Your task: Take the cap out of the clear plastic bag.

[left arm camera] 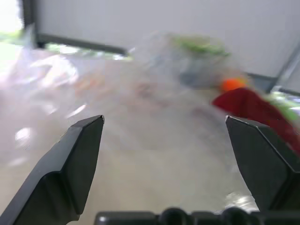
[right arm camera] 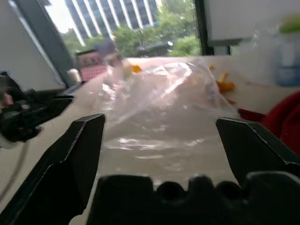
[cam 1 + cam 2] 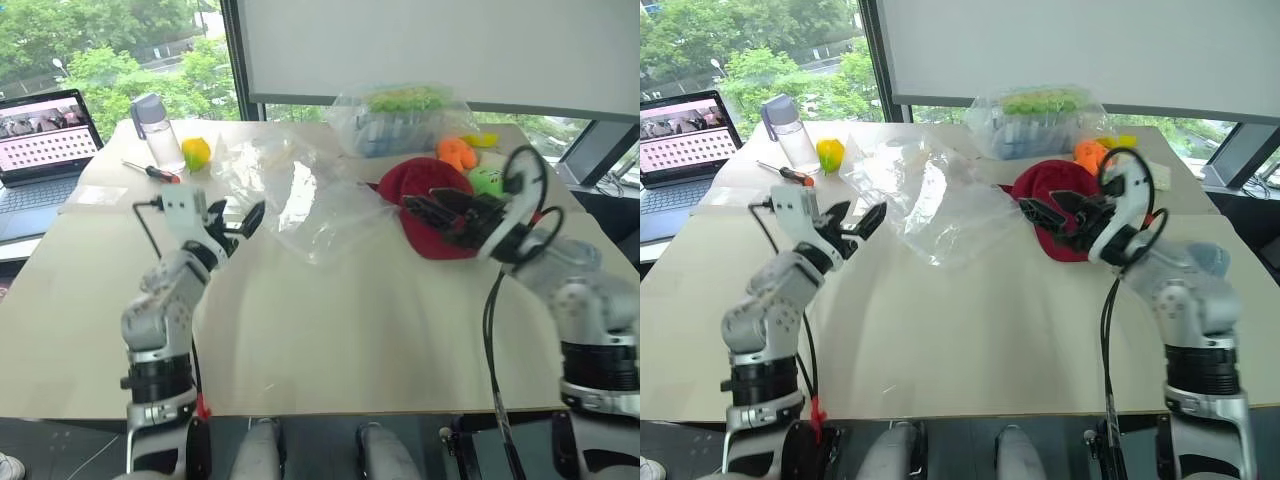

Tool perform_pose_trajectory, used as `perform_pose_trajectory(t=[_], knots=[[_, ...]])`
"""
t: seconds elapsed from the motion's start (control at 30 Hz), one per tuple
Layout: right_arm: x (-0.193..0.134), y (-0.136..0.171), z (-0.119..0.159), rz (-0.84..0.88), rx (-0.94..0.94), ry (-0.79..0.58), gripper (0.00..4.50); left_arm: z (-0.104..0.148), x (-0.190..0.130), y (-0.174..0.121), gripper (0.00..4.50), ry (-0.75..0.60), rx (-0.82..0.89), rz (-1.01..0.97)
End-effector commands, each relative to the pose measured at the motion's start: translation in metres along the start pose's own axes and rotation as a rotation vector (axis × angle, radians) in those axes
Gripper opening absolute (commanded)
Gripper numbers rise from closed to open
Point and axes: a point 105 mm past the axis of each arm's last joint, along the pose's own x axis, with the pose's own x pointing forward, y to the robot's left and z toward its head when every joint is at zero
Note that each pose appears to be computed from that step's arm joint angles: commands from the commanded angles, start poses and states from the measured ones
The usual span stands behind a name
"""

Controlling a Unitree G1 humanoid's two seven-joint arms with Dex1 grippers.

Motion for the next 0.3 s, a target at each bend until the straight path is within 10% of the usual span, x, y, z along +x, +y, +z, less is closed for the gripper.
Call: perform_pose_trajectory(t=[0.03,0.3], knots=[[-0.004,-0.035,-0.004,-0.243,-0.102,-0.062,4.50,0.008,-0.004,0.010,4.46,-0.102,0.104,0.140],[-0.018,-0.050,-0.039,-0.402,-0.160,-0.100,4.50,-0.024,-0.010,0.015,4.46,-0.060,0.188,0.178]])
